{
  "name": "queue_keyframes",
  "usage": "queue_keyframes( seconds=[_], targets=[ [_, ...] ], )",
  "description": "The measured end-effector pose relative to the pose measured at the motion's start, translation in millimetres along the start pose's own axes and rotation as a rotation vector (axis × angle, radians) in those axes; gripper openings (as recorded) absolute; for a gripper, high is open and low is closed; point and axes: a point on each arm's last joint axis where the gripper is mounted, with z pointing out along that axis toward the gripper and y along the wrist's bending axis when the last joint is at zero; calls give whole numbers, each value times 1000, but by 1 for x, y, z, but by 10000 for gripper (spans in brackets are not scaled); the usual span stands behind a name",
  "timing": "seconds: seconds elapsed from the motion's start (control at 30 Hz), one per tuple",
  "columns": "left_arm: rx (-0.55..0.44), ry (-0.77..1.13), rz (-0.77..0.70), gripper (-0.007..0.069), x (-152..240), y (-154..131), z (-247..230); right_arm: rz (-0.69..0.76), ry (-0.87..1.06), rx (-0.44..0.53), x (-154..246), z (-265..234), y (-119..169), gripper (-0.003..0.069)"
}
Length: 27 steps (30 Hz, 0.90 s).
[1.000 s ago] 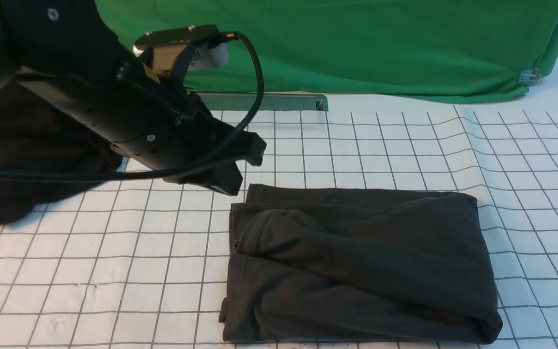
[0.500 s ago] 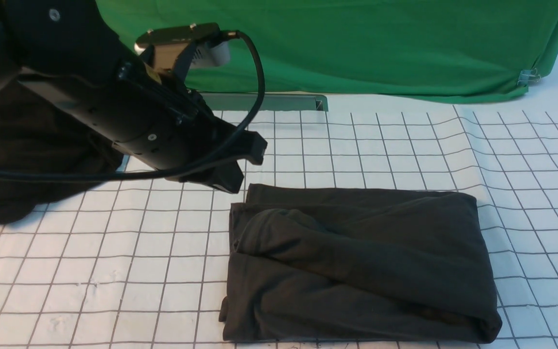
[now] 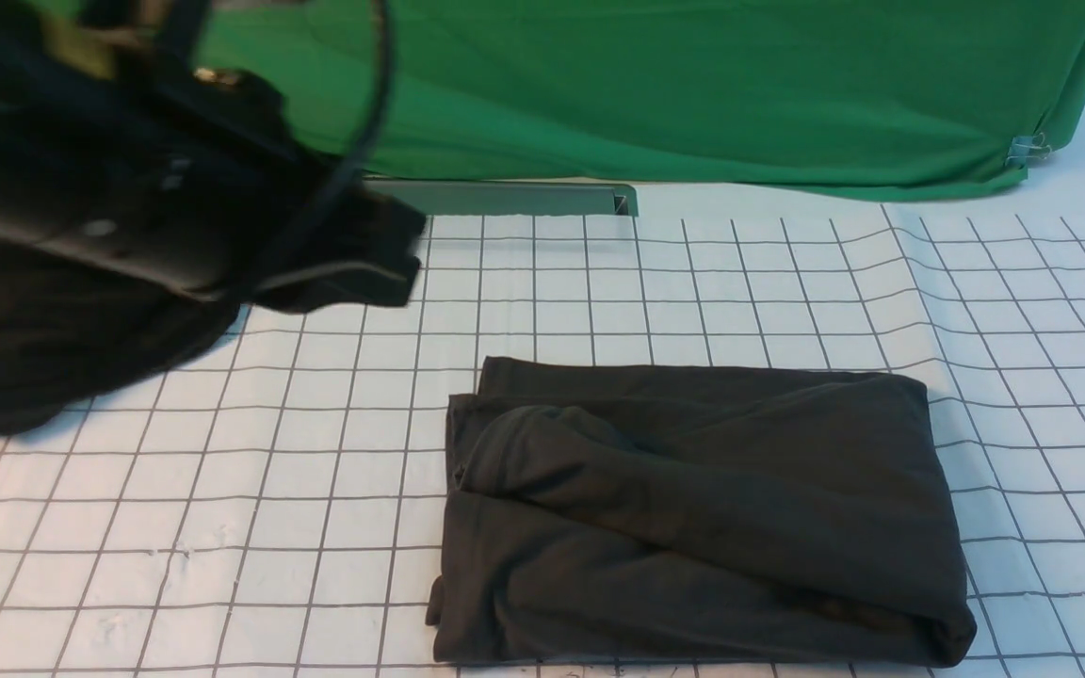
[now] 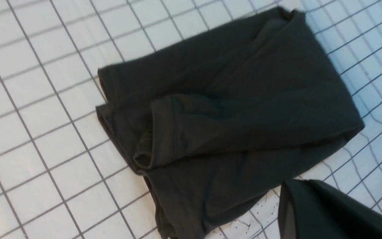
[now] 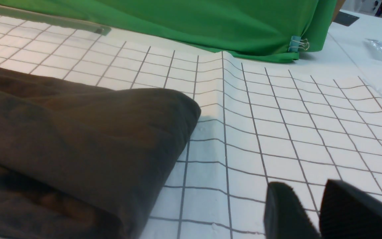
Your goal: Fold a long-sleeved shirt over a white checkered tablecloth.
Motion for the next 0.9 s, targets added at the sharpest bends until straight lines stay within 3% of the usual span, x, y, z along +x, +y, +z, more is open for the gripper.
queue_keyframes(
  seconds=[0.17,0.47,0.7,0.9],
  targets=[
    [-4,-305,16,6,55,1,-50,0,0,0,0,0,0,187],
    [-33,-794,-47,6,149,28,-52,0,-1,0,0,0,0,213],
    [-39,-861,-85,6,162,35,-43,0,-1,0,0,0,0,225],
    [-75,-820,0,15,170,37,-34,0,-1,0,0,0,0,235]
  ],
)
